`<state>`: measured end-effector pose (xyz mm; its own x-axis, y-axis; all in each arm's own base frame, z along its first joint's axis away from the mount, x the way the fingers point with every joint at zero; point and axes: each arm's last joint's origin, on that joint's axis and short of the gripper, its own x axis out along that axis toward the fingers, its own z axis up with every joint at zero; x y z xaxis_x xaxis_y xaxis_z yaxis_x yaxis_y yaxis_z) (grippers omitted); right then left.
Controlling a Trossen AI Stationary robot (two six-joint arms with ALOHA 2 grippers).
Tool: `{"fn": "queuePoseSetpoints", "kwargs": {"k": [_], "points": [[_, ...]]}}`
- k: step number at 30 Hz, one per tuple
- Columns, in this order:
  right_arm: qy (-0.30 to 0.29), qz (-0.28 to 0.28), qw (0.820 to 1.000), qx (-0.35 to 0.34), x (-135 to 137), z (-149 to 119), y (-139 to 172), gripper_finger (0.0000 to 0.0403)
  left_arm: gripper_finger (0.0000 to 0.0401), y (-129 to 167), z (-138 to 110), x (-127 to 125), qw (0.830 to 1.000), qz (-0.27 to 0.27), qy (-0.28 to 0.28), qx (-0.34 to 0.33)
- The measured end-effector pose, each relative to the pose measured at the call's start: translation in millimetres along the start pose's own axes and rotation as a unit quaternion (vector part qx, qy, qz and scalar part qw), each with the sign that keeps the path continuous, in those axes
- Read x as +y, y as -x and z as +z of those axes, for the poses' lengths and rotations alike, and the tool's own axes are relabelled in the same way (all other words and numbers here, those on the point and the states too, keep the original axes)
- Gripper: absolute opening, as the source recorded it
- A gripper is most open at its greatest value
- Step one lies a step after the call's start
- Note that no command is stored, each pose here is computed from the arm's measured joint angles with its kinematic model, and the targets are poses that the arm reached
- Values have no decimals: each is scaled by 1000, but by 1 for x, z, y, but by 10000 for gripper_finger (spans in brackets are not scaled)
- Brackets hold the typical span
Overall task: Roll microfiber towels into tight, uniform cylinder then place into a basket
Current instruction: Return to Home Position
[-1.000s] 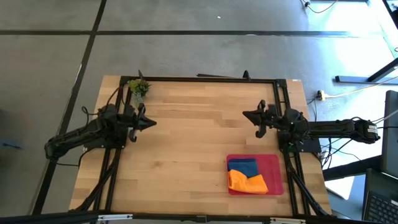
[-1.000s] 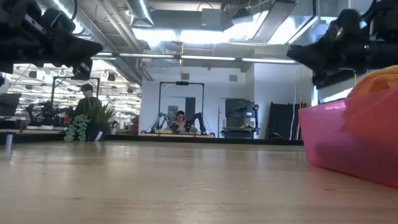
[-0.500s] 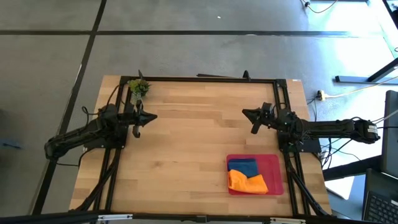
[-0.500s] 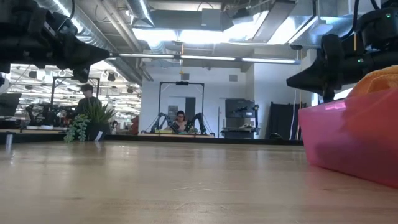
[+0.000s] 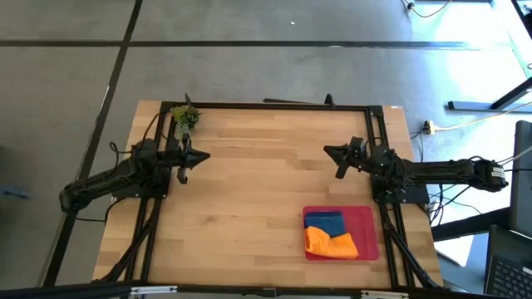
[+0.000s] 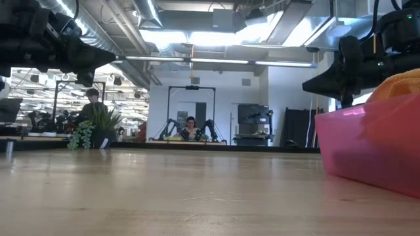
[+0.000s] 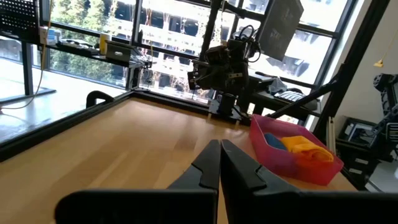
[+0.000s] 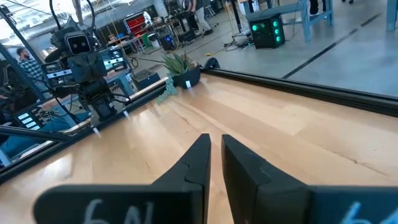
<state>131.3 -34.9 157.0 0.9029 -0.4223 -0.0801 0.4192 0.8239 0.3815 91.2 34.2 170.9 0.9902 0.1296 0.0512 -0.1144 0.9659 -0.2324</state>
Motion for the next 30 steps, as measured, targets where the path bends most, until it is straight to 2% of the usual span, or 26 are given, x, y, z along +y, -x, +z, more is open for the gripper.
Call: {"fn": "queuePoseSetpoints", "kwargs": {"k": [18, 25, 30], "points": [[-1, 1, 1000, -3, 0, 1, 1, 42, 2, 0, 0, 0, 1000, 0, 0, 0], [-14, 24, 998, -55, 3, 13, 11, 42, 2, 0, 0, 0, 1000, 0, 0, 0], [-29, 51, 991, -118, 6, 27, 23, 42, 2, 0, 0, 0, 1000, 0, 0, 0]]}}
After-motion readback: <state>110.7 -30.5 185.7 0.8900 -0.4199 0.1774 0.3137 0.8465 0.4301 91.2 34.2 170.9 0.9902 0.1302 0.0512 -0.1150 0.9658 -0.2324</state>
